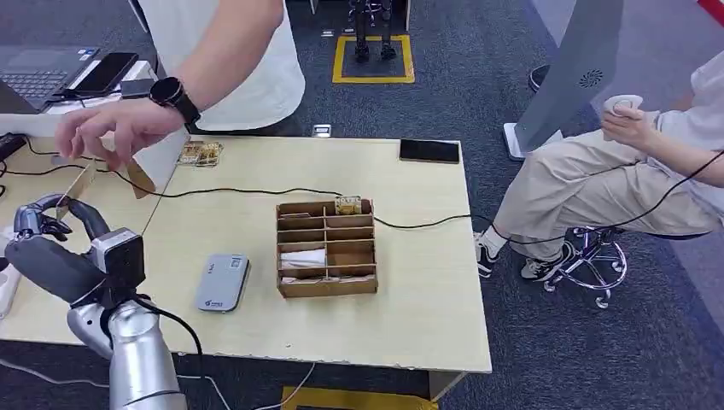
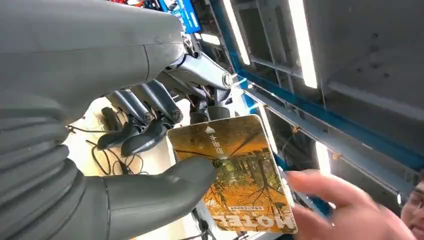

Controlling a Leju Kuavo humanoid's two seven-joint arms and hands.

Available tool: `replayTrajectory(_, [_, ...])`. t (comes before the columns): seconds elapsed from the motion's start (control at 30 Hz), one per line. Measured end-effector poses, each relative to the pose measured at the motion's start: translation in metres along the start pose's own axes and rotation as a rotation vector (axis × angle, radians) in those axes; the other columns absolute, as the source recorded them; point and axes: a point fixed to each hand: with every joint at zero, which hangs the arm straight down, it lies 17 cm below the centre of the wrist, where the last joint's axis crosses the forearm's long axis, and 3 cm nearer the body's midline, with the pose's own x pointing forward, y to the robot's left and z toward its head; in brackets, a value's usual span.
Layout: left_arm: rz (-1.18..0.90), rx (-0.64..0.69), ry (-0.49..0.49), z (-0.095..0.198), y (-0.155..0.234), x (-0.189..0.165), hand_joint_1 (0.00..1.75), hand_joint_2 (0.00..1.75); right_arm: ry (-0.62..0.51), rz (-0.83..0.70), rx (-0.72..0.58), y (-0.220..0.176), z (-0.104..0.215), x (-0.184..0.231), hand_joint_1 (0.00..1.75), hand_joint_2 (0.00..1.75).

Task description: Pass the card to the sensor for recognition and then transmit it.

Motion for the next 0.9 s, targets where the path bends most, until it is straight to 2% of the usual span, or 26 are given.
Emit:
replayTrajectory(0.37, [-0.027, -0.009, -0.039, -0.004, 0.0, 0.008, 1.75, 1.75, 0.001, 0.0, 0.008, 0.003, 0.002, -0.001, 0.0, 1.75])
replayTrajectory(0.53, [-0.109, -0.068, -0.098, 0.0, -0.008, 0.013, 1.75, 1.75, 0.004, -0.001, 0.014, 0.004, 0.002, -0.002, 0.0, 1.75])
replayTrajectory(0.77, [-0.303, -0.186, -0.097, 0.011, -0.017, 0.003, 1.75, 1.75, 0.015, -0.011, 0.013, 0.004, 0.002, -0.004, 0.0, 1.75])
replayTrajectory(0.9, [-0.394, -0.262, -0.155, 0.026, -0.02, 0.009, 1.75, 1.75, 0.035, -0.017, 0.01, 0.003, 0.003, -0.008, 0.0, 1.75])
